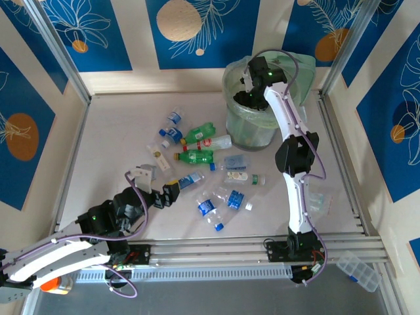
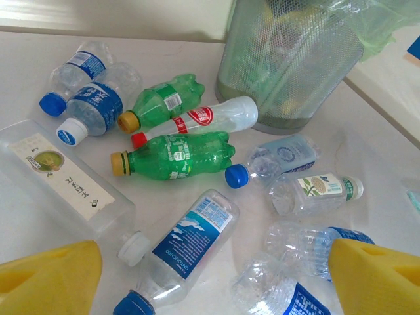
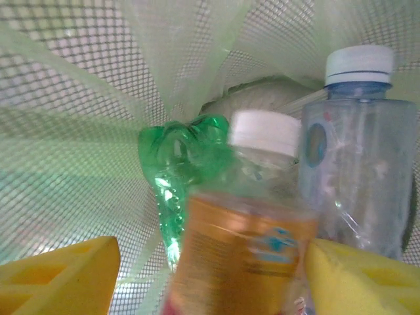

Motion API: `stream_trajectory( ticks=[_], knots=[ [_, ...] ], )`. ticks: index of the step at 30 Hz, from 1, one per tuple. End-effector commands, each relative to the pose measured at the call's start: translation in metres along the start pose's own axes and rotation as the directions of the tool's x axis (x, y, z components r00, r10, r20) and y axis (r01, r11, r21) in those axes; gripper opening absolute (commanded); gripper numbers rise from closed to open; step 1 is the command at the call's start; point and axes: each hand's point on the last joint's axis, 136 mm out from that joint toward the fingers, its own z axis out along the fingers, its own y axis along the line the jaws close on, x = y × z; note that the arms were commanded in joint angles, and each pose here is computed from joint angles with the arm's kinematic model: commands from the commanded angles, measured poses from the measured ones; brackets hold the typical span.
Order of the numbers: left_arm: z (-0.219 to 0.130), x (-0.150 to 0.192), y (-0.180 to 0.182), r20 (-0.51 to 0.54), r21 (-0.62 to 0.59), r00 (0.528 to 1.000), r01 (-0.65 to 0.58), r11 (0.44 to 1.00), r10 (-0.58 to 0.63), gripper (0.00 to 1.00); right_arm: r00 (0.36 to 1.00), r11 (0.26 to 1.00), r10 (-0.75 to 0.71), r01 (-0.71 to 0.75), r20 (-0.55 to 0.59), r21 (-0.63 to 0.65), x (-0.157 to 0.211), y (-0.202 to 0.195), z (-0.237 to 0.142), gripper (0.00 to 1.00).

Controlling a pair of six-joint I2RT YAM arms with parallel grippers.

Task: Put the plastic bottles in the bin

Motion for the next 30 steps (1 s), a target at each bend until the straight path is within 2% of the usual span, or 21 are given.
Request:
stream_trajectory(
  ticks=[1,6,12,19,25,28,30],
  knots=[
    [-0.002,-0.005,0.003,0.019,-0.011,1.000,0.005,1.000,-0.005,0.89,0.994,1.000,-0.019,0.020,0.103,-0.005,-0.012,0.012,-0.055,0.75],
    [-0.003,-0.005,0.006,0.025,-0.021,1.000,0.011,1.000,-0.010,0.89,0.979,0.999,-0.027,0.021,0.203,0.034,-0.020,0.015,-0.099,0.73],
    [-0.004,-0.006,0.011,0.036,-0.045,0.999,0.019,0.999,-0.018,0.90,0.929,0.996,-0.057,0.029,0.365,0.082,-0.022,0.030,-0.163,0.69],
    [-0.004,-0.005,0.015,0.039,-0.068,0.999,0.023,0.997,-0.021,0.90,0.845,0.995,-0.096,0.078,0.526,0.056,0.007,0.068,-0.217,0.66],
    [-0.004,-0.006,0.020,0.045,-0.097,0.999,0.026,0.995,-0.022,0.90,0.797,0.983,-0.129,0.180,0.589,-0.028,0.062,0.118,-0.233,0.64],
    [-0.004,-0.005,0.027,0.051,-0.132,0.998,0.036,0.991,-0.029,0.90,0.797,0.971,-0.177,0.237,0.578,-0.029,0.096,0.142,-0.218,0.63],
    [-0.004,-0.004,0.032,0.056,-0.163,0.998,0.044,0.986,-0.035,0.91,0.812,0.974,-0.167,0.226,0.559,-0.037,0.115,0.150,-0.201,0.64]
  ],
)
